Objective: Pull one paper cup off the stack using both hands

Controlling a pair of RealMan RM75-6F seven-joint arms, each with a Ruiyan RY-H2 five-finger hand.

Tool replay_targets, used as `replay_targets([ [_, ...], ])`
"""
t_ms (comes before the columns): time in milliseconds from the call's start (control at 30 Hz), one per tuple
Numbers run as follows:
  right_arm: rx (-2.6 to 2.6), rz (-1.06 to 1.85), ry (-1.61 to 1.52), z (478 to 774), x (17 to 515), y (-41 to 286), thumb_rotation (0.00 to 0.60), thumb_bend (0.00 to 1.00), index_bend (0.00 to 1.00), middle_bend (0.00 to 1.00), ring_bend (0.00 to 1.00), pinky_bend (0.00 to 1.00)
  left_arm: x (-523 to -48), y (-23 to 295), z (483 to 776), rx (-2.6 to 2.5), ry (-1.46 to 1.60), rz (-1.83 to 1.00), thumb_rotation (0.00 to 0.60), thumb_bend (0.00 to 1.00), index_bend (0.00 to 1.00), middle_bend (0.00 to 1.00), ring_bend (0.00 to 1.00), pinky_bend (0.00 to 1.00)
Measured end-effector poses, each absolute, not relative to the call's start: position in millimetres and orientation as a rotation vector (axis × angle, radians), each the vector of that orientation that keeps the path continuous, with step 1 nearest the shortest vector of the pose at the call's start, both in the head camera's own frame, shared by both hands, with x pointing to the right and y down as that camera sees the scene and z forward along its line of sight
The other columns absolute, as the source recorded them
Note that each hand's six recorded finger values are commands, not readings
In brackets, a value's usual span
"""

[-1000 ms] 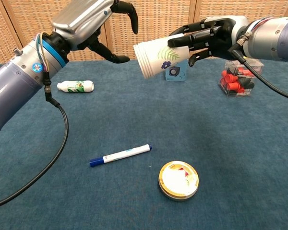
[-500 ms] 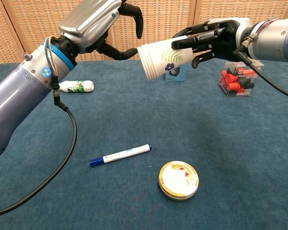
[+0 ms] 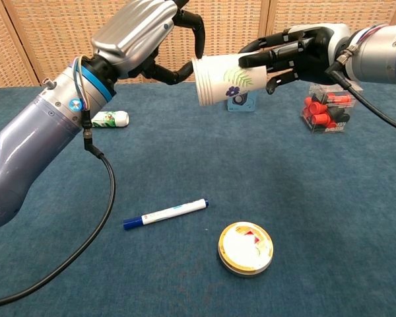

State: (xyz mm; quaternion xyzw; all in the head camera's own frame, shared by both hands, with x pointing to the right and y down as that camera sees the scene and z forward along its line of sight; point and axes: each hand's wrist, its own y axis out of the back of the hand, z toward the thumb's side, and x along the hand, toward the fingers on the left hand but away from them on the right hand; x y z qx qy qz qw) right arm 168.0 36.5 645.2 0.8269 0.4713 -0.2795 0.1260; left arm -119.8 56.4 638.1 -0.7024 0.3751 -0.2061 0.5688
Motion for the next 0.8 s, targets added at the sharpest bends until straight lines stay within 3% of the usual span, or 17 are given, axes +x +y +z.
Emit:
replay_targets([
  [433,2.4,-0.818,1.391,645.2,176.0,33.9,0.6,0.6,0.52,0.56,0.44,0.67,-121.8,54.0,640.3,-1.641,0.896,-0.496,0.6,0.56,0.65,0.0,0.0,0.0],
  [800,2.387,-0.878,1.47,642.3,209.0,22.5,0.6,0.6,0.52,0.56,0.44,0.67,-162.5,51.8,635.4,-1.616,0.96,-0.519,0.6,0.57,0.65,0.0,0.0,0.0],
])
